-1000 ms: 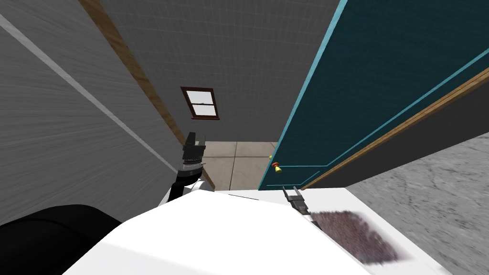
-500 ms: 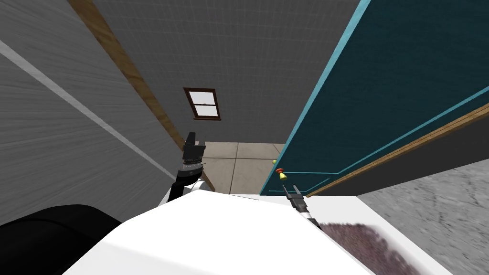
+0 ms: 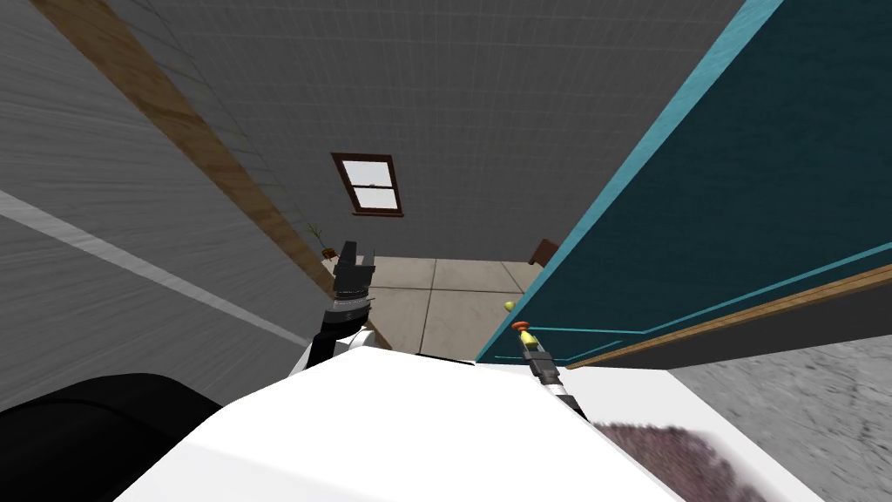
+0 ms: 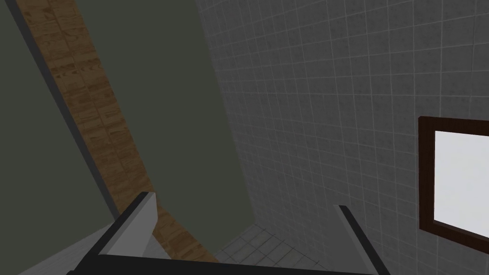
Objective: Pull the door open
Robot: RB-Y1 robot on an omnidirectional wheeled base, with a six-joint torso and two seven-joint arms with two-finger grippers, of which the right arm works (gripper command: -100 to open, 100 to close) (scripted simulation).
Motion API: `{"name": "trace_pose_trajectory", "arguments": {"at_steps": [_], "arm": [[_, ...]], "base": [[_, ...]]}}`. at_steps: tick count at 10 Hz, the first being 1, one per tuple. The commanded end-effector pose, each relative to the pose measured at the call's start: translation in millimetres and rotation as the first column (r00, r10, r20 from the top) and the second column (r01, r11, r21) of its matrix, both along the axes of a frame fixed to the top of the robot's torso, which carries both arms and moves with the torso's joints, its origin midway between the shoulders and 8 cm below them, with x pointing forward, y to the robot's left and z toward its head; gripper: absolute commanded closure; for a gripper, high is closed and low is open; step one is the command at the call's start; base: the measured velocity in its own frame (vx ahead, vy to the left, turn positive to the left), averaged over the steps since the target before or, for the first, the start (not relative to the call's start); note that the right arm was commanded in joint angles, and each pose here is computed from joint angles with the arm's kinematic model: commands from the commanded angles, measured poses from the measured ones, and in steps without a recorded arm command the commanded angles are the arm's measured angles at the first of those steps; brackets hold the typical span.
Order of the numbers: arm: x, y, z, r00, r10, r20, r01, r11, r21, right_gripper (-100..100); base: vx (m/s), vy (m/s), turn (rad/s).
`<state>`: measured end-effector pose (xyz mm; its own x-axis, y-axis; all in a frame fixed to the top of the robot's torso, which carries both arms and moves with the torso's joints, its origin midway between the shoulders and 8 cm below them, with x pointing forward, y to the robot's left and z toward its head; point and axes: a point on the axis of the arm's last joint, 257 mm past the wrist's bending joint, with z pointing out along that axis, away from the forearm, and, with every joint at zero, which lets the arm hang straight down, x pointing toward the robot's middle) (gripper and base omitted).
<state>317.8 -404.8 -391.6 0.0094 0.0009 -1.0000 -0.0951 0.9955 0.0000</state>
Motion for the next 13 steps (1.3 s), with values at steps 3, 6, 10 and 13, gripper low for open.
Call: {"name": "trace_pose_trajectory", "arguments": {"at_steps": [3, 6, 10, 13], "arm": [[-1.2, -0.1, -0.5, 1.0000, -0.001, -0.001, 0.001, 1.000, 0.001, 100], [0.1, -1.3, -1.3, 0.9999, -0.010, -0.007, 0.010, 0.998, 0.055, 100], [3.7, -4.5, 0.5, 0.9996, -0.027, -0.008, 0.028, 0.988, 0.150, 100], [7.1, -7.8, 2.2, 0.9990, -0.044, -0.009, 0.045, 0.970, 0.240, 100]], "base": [[-0.020, -0.004, 0.000], [-0.021, -0.009, 0.043], [-0.039, -0.018, 0.063], [-0.045, -0.023, 0.078]]}}
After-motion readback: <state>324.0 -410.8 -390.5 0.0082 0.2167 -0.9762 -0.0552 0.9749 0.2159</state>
